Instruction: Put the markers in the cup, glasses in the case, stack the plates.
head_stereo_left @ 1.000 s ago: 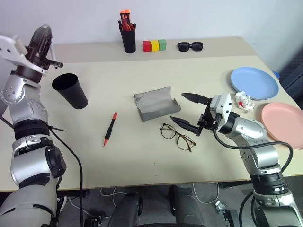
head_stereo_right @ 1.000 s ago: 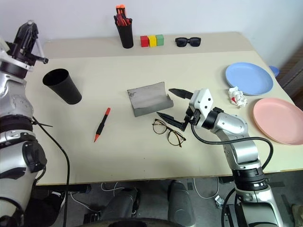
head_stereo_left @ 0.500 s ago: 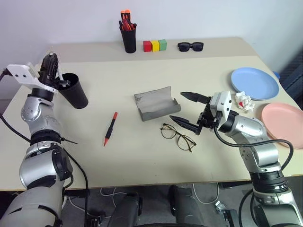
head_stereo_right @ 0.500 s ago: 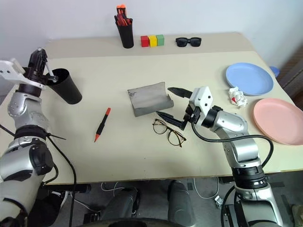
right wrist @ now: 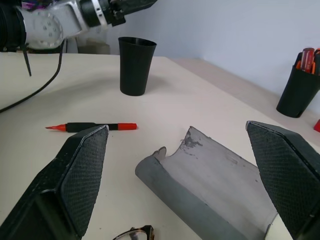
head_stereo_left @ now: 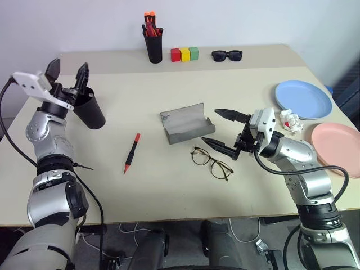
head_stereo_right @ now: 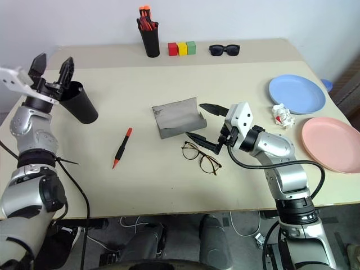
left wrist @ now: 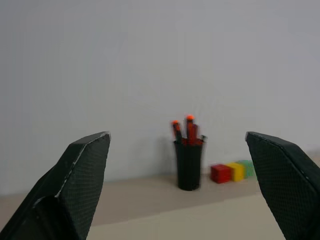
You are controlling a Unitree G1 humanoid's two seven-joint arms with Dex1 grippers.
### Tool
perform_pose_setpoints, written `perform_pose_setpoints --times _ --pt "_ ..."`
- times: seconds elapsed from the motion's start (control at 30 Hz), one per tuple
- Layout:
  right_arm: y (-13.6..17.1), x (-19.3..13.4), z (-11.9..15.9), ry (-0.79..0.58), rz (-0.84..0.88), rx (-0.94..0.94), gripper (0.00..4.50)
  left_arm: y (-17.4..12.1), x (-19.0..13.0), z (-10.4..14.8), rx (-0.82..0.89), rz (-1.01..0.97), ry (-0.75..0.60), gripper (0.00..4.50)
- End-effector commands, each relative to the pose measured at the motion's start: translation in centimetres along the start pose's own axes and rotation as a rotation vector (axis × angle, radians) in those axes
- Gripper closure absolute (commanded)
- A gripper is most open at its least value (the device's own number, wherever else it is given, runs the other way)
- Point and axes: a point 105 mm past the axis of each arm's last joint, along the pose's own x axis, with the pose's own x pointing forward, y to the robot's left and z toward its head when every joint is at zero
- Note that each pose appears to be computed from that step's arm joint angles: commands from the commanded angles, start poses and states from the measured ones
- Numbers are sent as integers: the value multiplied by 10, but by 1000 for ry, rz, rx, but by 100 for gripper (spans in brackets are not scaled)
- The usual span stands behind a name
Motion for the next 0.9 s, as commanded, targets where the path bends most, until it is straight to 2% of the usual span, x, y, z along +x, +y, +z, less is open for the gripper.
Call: perform_pose_setpoints --times 0.03,0.1,0.13,0.2,0.27,0.37,0.47,0.6,0.8,0.9 --pt "-6 -3 14 -42 -7 -28 0 -49 15 10 65 -162 220 4" --pt "-10 -6 17 -61 -20 -9 0 -73 15 17 60 -196 307 4" --pt "-11 -9 20 -71 -11 13 0 -79 16 20 20 -152 352 4" --pt "-14 -14 22 -66 12 28 0 -92 12 19 47 -103 467 4" --pt "-12 -19 23 -62 53 54 0 -108 1 16 22 -141 583 4" --pt "-7 -23 25 -61 102 78 0 -116 -23 5 64 -119 783 4" --pt "-2 -26 19 -16 138 67 0 -121 -44 -4 -43 -89 929 4" --pt "-1 -25 17 -12 132 47 0 -119 -74 -23 -101 -64 1051 4" --pt "3 -22 13 -10 130 44 0 -121 -104 -39 -112 -77 1155 4" --pt "4 -20 12 -15 124 41 0 -131 -126 -51 -157 -112 1227 4"
